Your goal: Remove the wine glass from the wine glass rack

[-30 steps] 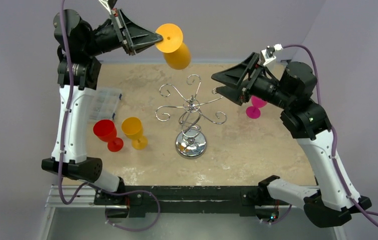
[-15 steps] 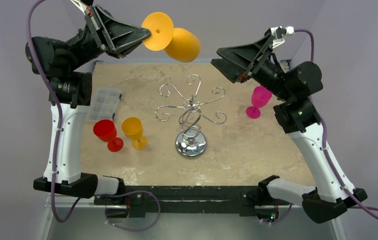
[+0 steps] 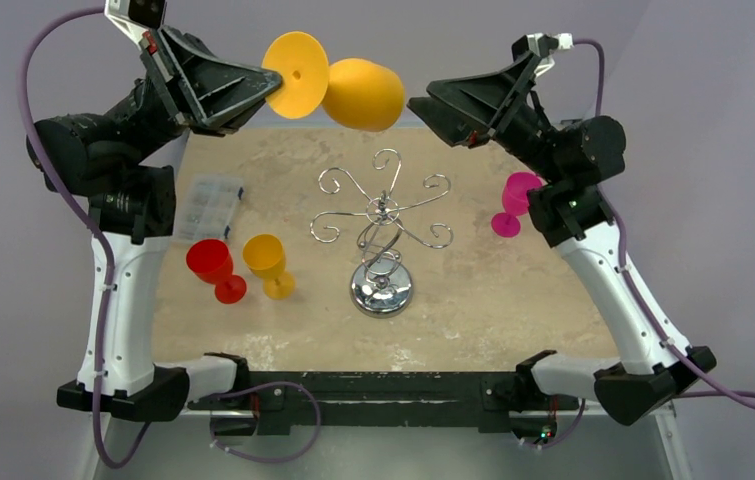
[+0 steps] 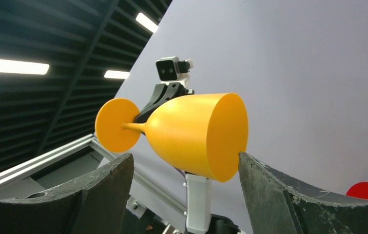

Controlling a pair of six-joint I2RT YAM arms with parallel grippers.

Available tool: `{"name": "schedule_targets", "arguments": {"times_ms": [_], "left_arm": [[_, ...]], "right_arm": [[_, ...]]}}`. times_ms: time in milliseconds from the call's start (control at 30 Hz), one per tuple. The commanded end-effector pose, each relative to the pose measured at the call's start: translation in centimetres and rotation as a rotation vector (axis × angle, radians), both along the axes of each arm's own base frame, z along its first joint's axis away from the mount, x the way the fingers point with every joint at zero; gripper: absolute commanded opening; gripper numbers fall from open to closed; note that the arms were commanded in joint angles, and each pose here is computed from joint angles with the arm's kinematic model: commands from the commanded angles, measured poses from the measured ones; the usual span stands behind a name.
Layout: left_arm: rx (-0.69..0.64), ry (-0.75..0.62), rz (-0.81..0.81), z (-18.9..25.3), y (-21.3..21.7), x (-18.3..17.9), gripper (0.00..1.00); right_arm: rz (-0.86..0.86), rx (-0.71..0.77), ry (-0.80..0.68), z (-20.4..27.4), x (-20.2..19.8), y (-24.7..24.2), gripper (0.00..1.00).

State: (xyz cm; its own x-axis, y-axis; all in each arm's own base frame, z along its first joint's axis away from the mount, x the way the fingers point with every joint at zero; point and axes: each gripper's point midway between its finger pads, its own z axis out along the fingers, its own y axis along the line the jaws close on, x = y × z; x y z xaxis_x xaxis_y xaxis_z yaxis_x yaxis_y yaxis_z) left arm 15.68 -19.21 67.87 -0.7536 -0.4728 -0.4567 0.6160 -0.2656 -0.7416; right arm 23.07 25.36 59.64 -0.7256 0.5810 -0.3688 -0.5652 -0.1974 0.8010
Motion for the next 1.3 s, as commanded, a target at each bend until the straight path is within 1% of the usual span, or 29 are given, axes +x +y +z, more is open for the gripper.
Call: {"name": "schedule_targets", "arguments": {"times_ms": [0, 67, 267, 333, 500, 567, 800, 867, 967, 1200, 1267], "left_arm": [[-0.064, 0.014, -0.023, 0.7, 0.3, -0.5, 0.0], [-0.071, 0.014, -0.03, 0.6, 0.1, -0.5, 0.0], [-0.093, 0.001, -0.042, 0.9, -0.1, -0.9, 0.0], [-0.102, -0.006, -0.044, 1.0, -0.1, -1.1, 0.0], [-0.122, 0.004, -0.052, 0.8, -0.2, -0.9, 0.0], [-0.126, 0.006, -0.058, 0.6, -0.3, -0.8, 0.0], [-0.151, 0.022, -0.081, 0.2, -0.6, -0.5, 0.0], [-0.154, 0.03, -0.085, 0.2, -0.7, -0.3, 0.0], [-0.161, 0.029, -0.089, 0.2, -0.7, -0.3, 0.0], [-0.165, 0.034, -0.093, 0.0, -0.9, 0.1, 0.0], [-0.168, 0.039, -0.092, -0.1, -1.0, 0.3, 0.0]], "right_arm": [[0.099, 0.084, -0.13, 3.6, -3.2, -0.7, 0.76], [0.119, 0.092, -0.132, 3.8, -3.2, -0.6, 0.75], [0.138, 0.089, -0.147, 4.4, -3.7, -0.6, 0.74], [0.155, 0.1, -0.152, 4.6, -4.0, -0.7, 0.73], [0.223, 0.141, -0.177, 5.2, -5.0, -0.9, 0.61], [0.244, 0.151, -0.188, 5.3, -5.4, -0.9, 0.59], [0.284, 0.158, -0.212, 6.0, -6.3, -0.6, 0.48], [0.298, 0.165, -0.221, 6.2, -6.6, -0.6, 0.47], [0.31, 0.18, -0.226, 6.5, -6.8, -0.7, 0.43], [0.33, 0.173, -0.235, 6.7, -7.5, -0.7, 0.24], [0.337, 0.173, -0.238, 6.8, -7.7, -0.7, 0.22]]}}
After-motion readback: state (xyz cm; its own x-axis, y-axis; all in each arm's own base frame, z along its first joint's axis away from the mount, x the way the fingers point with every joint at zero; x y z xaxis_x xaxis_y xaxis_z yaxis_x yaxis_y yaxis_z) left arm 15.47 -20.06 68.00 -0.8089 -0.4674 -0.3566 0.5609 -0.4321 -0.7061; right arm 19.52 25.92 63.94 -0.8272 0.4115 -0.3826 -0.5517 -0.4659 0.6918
